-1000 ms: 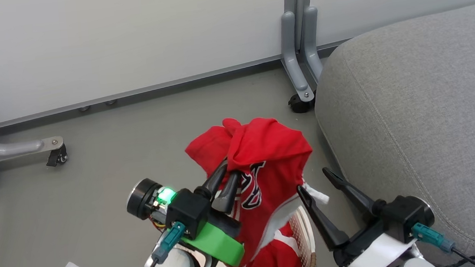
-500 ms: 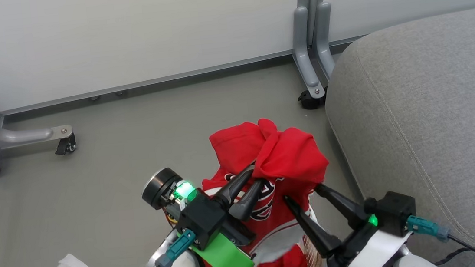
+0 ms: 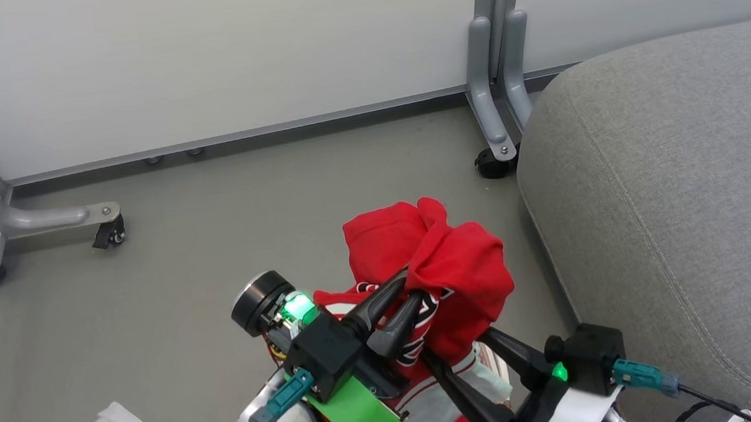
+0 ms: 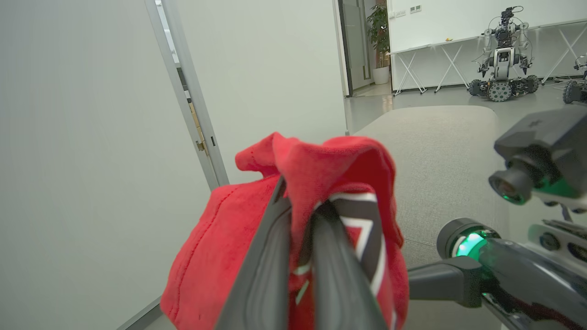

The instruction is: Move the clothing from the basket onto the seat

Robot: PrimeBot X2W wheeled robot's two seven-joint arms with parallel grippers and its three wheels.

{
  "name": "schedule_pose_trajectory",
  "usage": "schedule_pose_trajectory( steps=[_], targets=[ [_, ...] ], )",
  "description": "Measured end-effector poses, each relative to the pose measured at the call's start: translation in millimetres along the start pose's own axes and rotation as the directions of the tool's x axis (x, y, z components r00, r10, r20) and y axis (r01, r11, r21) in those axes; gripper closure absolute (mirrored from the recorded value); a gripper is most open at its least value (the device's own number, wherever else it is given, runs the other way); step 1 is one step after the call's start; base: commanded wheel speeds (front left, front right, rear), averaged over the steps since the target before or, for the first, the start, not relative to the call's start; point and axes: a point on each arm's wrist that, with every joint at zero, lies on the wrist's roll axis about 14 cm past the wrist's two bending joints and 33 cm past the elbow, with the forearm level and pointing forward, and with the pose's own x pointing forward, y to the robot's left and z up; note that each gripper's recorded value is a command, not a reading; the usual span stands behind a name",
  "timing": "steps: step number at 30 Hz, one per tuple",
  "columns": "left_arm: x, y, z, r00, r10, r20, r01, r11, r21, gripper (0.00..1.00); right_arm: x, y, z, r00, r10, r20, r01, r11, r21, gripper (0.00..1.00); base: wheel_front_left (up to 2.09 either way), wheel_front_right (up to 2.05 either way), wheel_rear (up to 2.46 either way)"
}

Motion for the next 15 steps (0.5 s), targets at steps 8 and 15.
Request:
schedule_pose_trajectory(
  steps=[8, 15],
  targets=[
    [2, -7, -4, 1.0, -0.017, -0.01, 0.017, 1.0, -0.025, 1.0, -2, 2, -8, 1.0, 0.001, -0.025, -0.002, 1.0, -0.022, 1.0, 0.0, 0.0, 0.0],
    [0, -9, -16, 0.999, -0.024, -0.046, 0.022, 0.999, -0.05, 1.0, -9, -10, -7, 0.999, -0.051, -0.017, 0.051, 0.998, -0.026, 1.0, 0.0, 0.0, 0.0]
  ],
)
